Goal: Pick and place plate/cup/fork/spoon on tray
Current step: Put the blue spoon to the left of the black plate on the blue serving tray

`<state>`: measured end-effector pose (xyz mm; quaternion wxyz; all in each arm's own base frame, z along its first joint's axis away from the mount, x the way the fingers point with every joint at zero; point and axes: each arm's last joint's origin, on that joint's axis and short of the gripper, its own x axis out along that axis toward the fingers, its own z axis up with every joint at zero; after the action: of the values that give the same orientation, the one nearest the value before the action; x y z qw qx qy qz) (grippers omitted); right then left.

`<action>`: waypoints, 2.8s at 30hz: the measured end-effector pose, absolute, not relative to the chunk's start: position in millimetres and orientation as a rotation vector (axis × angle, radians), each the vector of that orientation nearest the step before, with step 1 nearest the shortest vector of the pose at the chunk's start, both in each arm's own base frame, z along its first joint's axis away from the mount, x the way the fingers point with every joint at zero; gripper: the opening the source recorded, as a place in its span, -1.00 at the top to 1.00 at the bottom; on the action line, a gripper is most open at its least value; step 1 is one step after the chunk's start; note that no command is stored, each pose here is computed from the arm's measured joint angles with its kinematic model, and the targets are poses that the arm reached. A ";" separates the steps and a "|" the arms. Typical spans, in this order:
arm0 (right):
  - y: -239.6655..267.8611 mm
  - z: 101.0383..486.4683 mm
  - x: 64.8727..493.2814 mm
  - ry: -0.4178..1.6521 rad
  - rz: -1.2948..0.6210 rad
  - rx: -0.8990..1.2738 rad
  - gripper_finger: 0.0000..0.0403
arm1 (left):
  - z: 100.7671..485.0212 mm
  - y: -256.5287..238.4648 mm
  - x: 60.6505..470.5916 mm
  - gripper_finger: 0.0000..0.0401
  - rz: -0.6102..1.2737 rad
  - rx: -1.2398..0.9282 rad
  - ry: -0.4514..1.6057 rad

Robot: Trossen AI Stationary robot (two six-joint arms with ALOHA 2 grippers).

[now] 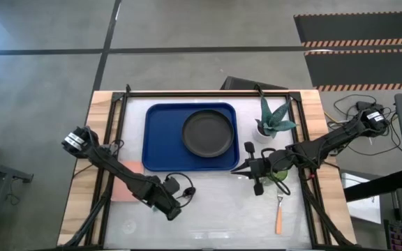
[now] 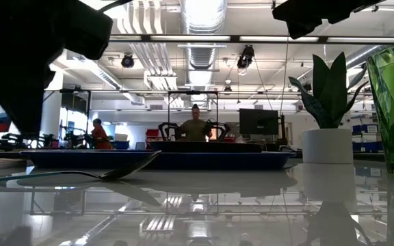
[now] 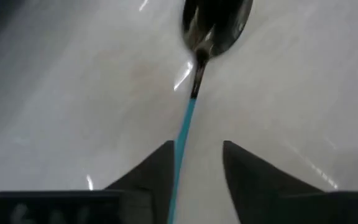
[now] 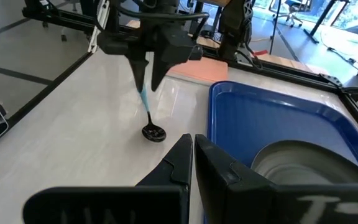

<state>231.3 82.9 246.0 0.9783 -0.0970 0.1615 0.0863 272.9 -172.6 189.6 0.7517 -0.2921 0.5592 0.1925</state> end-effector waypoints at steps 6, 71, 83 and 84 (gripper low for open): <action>82.8 245.6 231.0 0.331 0.172 -0.187 0.96 | 181.4 -171.6 276.0 0.10 0.434 -0.530 1.172; 82.1 241.2 229.3 0.378 0.169 -0.176 0.96 | 221.8 -136.0 247.1 1.00 0.526 -0.531 0.670; 77.2 251.0 216.3 0.422 0.157 -0.129 0.96 | 232.2 -43.2 241.9 1.00 0.964 -0.714 0.649; 76.5 250.7 214.5 0.435 0.155 -0.124 0.96 | 230.8 -36.0 242.6 1.00 0.998 -0.717 0.651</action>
<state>214.5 76.5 250.7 0.9715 -0.0613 0.2156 0.0768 242.6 -36.0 230.8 0.7679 -0.3305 0.2997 0.4597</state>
